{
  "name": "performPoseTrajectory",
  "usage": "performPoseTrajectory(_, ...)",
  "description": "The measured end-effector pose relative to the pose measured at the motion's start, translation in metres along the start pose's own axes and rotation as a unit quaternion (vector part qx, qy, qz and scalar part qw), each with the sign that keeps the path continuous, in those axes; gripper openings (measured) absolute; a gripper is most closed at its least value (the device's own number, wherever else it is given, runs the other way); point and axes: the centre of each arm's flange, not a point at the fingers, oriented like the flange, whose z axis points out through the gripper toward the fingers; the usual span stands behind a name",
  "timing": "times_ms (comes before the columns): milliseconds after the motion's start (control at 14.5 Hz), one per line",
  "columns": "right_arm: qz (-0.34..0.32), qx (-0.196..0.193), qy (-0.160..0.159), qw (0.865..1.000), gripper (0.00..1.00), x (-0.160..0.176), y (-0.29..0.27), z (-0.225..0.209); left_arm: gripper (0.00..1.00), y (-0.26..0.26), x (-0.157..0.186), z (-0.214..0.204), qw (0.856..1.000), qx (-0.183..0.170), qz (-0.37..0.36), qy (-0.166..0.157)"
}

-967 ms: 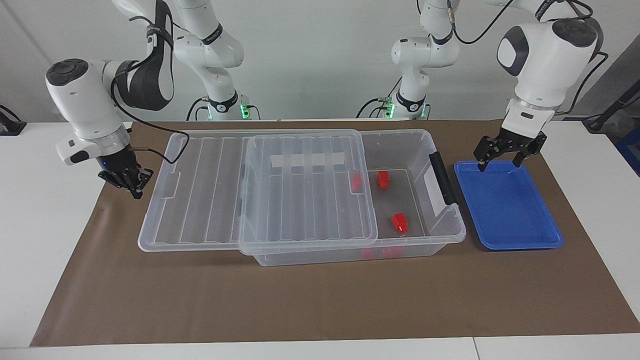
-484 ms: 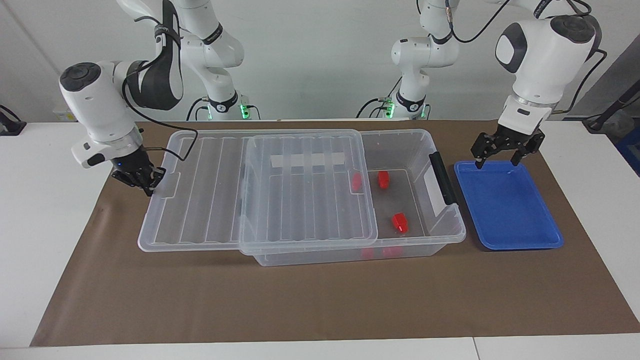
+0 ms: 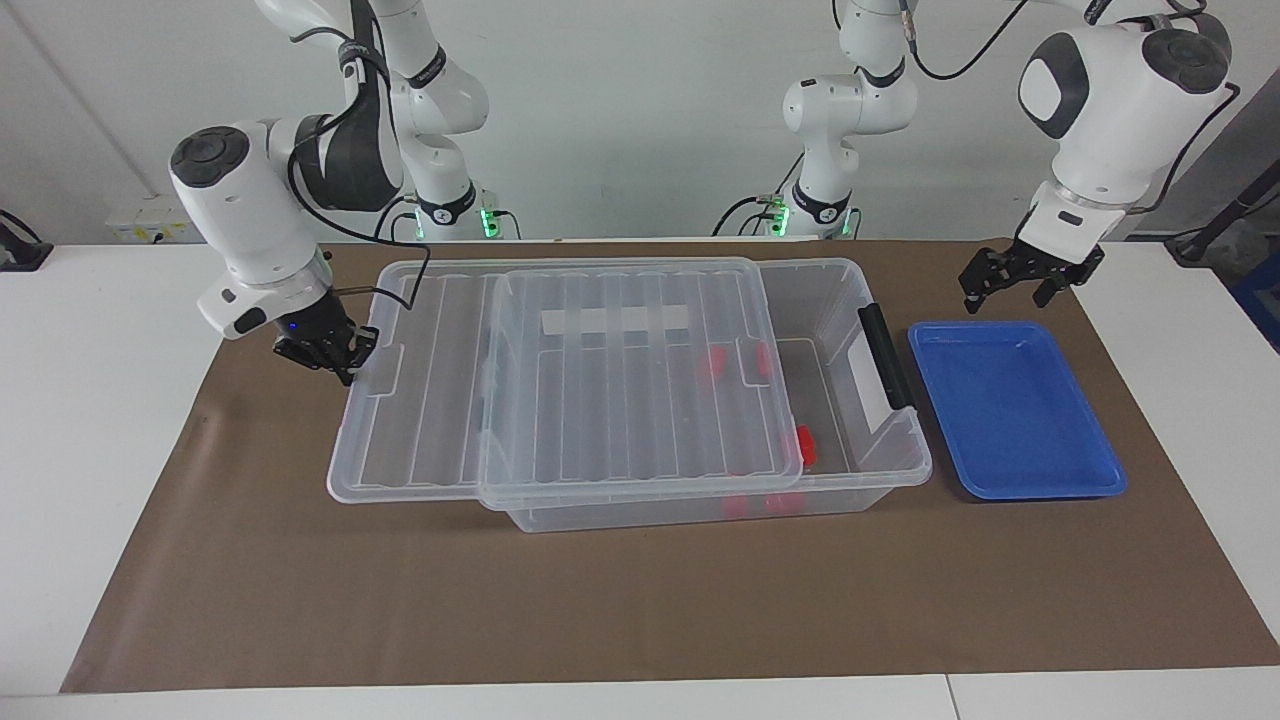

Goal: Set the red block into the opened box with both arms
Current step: 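Slide the clear lid back over the box with the right gripper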

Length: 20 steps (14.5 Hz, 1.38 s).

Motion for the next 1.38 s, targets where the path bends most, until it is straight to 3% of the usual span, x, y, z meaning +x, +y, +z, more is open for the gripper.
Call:
performPoseTrajectory(553, 0.009, 0.004, 0.0, 1.0, 0.01, -0.004, -0.078, 0.0, 1.0, 0.005, -0.017, -0.036, 1.0, -0.007, 0.002, 0.03)
performPoseTrajectory(760, 0.004, 0.005, -0.001, 1.0, 0.01, -0.008, -0.1, -0.001, 1.0, 0.015, -0.031, -0.048, 1.0, -0.01, 0.012, 0.024)
performPoseTrajectory(1382, 0.009, 0.006, -0.002, 1.0, 0.01, -0.013, -0.119, 0.0, 1.0, 0.032, -0.042, -0.063, 0.999, -0.011, 0.028, 0.032)
